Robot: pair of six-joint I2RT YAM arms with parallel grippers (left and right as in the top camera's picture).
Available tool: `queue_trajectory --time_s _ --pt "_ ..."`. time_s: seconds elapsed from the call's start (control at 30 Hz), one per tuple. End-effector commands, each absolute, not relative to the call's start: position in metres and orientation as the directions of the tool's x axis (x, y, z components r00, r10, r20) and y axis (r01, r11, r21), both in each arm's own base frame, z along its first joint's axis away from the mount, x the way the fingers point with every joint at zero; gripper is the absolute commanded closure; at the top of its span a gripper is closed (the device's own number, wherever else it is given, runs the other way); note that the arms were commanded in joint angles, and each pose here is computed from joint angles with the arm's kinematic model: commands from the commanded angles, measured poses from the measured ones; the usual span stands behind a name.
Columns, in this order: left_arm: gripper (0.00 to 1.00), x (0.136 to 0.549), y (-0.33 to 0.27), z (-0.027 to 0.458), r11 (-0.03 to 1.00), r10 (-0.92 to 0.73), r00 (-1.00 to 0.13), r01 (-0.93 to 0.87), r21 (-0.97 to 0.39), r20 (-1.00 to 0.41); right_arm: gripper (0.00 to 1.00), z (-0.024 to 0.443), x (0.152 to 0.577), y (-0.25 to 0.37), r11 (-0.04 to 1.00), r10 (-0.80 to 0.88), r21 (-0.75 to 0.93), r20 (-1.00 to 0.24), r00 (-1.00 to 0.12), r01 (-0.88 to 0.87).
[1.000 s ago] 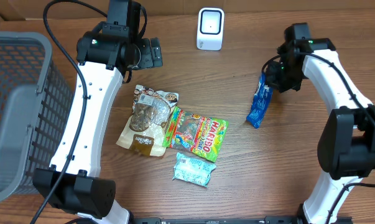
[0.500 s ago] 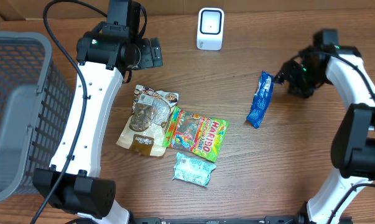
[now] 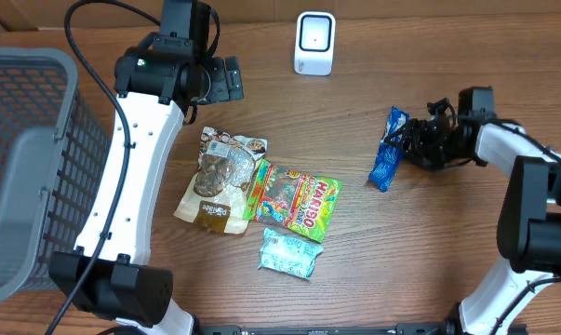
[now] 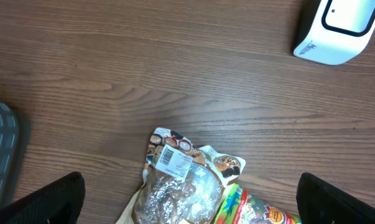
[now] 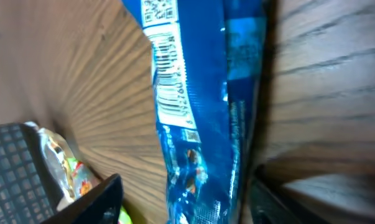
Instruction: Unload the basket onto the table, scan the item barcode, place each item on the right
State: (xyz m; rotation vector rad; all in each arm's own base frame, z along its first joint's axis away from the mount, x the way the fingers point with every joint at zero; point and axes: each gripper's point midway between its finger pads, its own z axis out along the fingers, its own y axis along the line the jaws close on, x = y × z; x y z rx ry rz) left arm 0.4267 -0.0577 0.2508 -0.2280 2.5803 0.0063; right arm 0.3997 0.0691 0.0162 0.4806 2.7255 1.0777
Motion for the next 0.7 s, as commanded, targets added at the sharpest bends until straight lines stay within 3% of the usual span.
queue_trajectory --time_s 0.0,0.07,0.23,0.5,0.67 --pt "0.0 0.427 -0.055 0.263 0.988 -0.145 -0.823 -0.151 -0.036 -0.549 0.41 -0.012 0.376 0.071 0.673 0.403 0.659 0.054 -0.914 0.336" --pt "0.0 0.427 -0.055 0.263 0.988 -0.145 -0.823 -0.151 -0.036 -0.549 0.5 -0.017 0.372 0.073 0.677 0.399 0.658 0.051 -0.916 0.331" --pt "0.0 0.427 -0.055 0.263 0.988 -0.145 -0.823 -0.151 -0.036 -0.549 0.89 -0.014 0.376 0.072 0.675 0.408 0.656 0.051 -0.912 0.338" --pt "0.0 0.427 -0.055 0.263 0.988 -0.145 -0.823 -0.151 -0.036 -0.549 0.95 0.038 0.397 0.052 0.766 0.416 0.555 -0.042 -0.908 0.325" --pt "0.0 0.427 -0.055 0.263 0.988 -0.145 -0.823 -0.151 -0.036 -0.549 0.96 0.07 0.402 0.042 0.896 0.368 0.312 -0.12 -0.922 0.317"
